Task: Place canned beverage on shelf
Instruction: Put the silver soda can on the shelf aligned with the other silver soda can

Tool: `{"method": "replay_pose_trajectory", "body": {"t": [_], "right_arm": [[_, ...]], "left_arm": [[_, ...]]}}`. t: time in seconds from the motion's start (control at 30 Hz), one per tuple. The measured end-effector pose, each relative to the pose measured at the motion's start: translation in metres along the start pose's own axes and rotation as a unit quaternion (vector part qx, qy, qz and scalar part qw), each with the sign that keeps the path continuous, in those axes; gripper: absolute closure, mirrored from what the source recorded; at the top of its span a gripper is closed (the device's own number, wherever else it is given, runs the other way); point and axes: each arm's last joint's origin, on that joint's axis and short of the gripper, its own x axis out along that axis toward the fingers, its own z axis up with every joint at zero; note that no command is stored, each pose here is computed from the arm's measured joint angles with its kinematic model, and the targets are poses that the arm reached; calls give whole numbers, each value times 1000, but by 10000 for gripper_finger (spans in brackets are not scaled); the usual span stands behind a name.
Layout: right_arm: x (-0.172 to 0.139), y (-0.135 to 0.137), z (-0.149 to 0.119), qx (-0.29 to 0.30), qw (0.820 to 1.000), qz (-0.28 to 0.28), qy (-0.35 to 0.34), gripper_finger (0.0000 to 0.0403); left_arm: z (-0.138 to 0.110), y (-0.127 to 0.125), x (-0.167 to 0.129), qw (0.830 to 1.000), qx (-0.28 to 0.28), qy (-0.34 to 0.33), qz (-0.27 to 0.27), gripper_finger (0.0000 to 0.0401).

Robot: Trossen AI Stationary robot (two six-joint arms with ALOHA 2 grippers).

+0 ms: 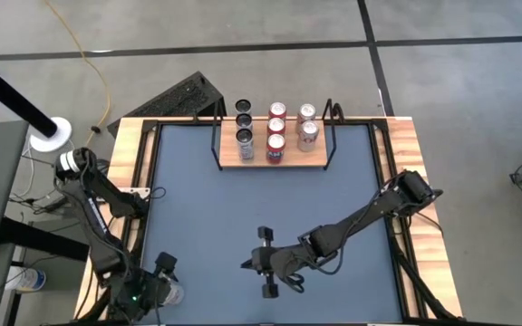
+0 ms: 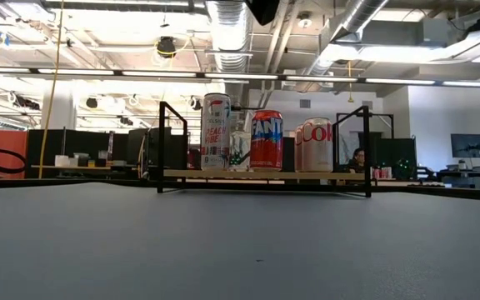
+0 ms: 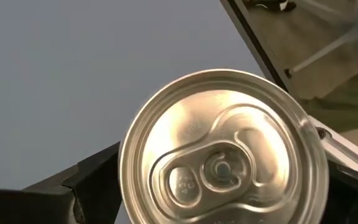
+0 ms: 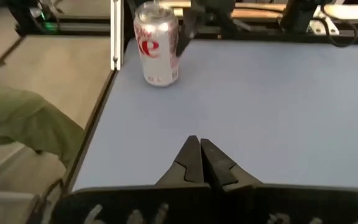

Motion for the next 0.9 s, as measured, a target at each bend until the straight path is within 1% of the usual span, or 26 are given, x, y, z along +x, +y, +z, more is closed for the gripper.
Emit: {"method": "replay_pose_trajectory", "body": {"t": [0.13,0.33,0.47,0.57,0.67,0.73,0.83,0.9], "right_arm": [[-2,4,-5,-9,1000,-3,20,403],[-6,13,-13,-2,999,-6,44,403],[-11,22,-19,-2,998,-9,57,403],[-16,27,-22,-11,997,-9,70,403],[-26,29,-22,-19,996,-11,89,403],[-35,27,-21,-31,993,-15,110,403],[-53,22,-21,-46,989,-21,136,403],[-66,15,-22,-48,990,-20,133,403]], "left_arm": [[3,-1,-2,1000,8,-22,2,60],[7,-1,-2,999,21,-40,3,119],[9,6,0,999,20,-33,16,118],[14,15,0,998,47,-35,28,118],[25,36,-4,995,70,-43,54,118],[36,54,-8,993,72,-58,70,118],[50,88,-11,991,70,-64,95,118],[59,113,-12,990,68,-71,103,118]]}}
